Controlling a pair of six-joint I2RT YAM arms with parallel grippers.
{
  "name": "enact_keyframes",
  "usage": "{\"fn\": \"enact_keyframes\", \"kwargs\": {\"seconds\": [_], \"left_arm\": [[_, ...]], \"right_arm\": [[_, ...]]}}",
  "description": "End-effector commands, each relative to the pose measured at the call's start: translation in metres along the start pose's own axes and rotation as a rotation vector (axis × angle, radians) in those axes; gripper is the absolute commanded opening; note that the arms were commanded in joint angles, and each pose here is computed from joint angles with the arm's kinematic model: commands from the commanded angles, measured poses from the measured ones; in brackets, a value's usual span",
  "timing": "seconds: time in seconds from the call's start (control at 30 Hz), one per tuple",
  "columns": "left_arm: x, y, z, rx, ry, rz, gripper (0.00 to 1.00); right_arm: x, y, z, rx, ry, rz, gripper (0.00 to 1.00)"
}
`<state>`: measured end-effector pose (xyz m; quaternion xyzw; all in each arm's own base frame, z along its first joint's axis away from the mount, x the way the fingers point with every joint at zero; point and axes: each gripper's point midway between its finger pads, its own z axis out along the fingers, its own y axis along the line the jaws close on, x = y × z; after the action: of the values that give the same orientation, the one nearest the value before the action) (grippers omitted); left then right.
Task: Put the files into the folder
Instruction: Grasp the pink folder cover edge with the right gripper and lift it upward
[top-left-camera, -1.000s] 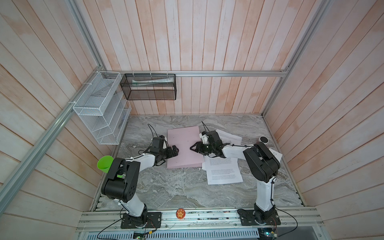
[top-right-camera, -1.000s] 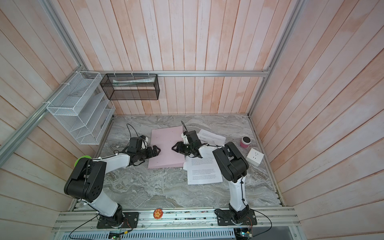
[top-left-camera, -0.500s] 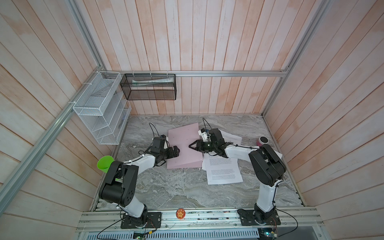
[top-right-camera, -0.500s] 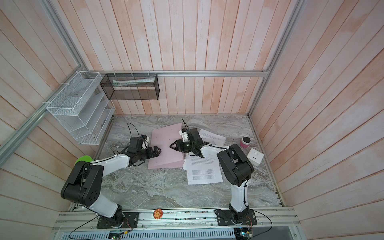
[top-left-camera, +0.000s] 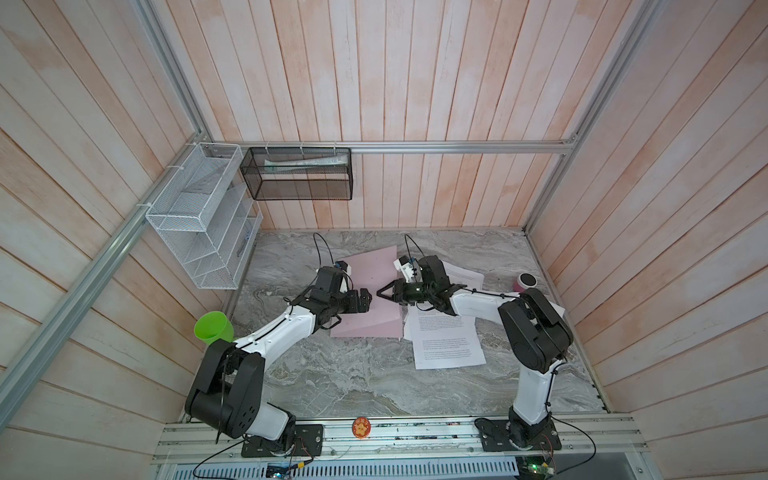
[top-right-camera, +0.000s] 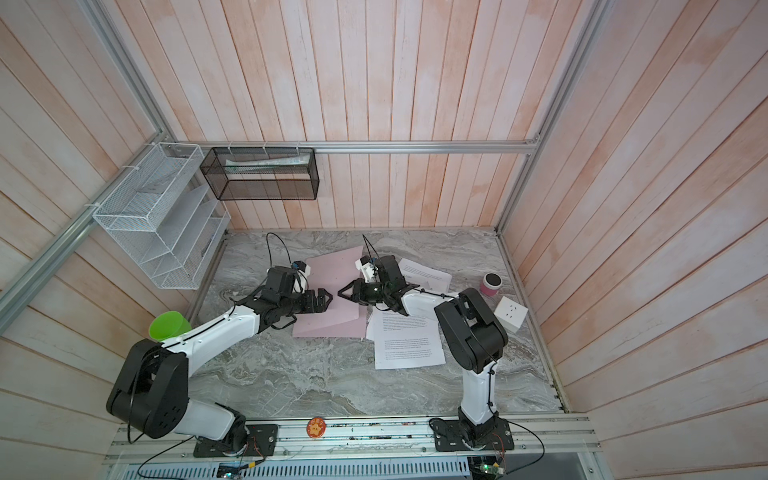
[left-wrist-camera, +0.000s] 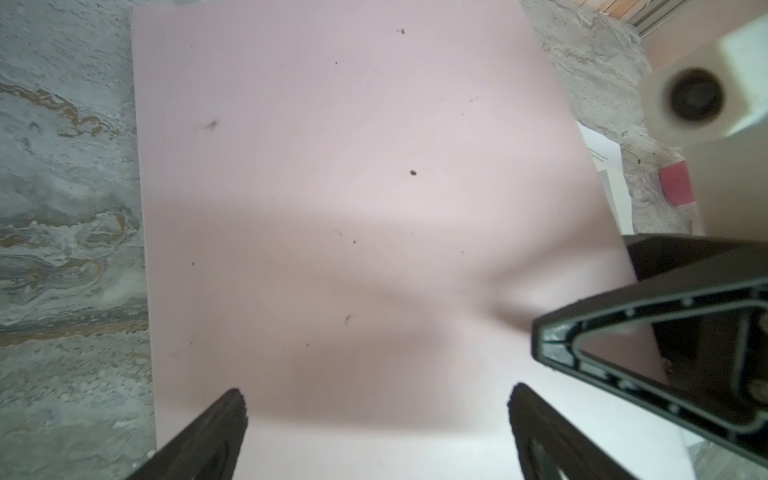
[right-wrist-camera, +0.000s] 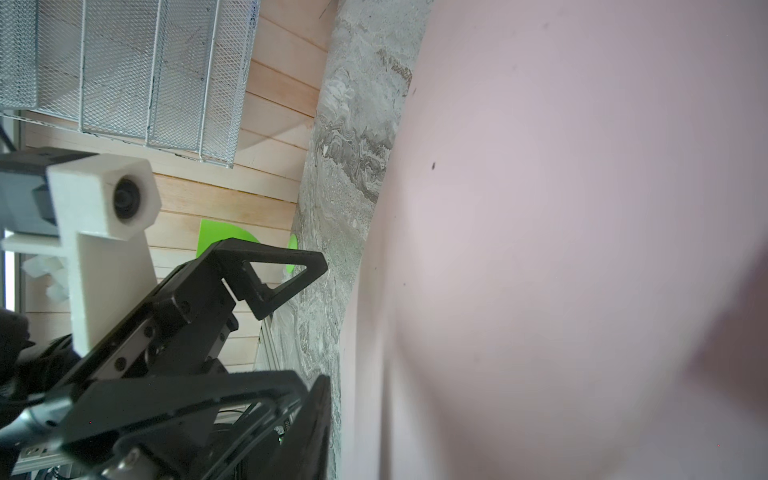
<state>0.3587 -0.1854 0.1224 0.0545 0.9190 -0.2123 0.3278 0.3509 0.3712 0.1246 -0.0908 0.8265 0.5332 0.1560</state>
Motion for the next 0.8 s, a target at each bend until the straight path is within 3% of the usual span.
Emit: {"fn": "enact_keyframes", "kwargs": {"seconds": [0.0, 0.47, 0.6, 0.77], "left_arm": [[-0.003, -0.006, -0.016, -0.065, -0.006, 0.074, 1.0], [0.024, -0.069, -0.081, -0.34, -0.199, 0.533, 1.0], [0.043, -0.092, -0.081, -0.346, -0.222, 0.656, 1.0], [0.057, -0.102, -0.06, -0.349, -0.201, 0.72, 1.0]], "right_arm": [[-0.002, 0.008, -0.006, -0.045, 0.0, -0.008, 0.29], [-0.003, 0.018, -0.007, -0.095, 0.017, 0.038, 0.27], [-0.003, 0.022, -0.008, -0.11, 0.023, 0.063, 0.27], [-0.003, 0.029, -0.01, -0.134, 0.032, 0.101, 0.26]]}}
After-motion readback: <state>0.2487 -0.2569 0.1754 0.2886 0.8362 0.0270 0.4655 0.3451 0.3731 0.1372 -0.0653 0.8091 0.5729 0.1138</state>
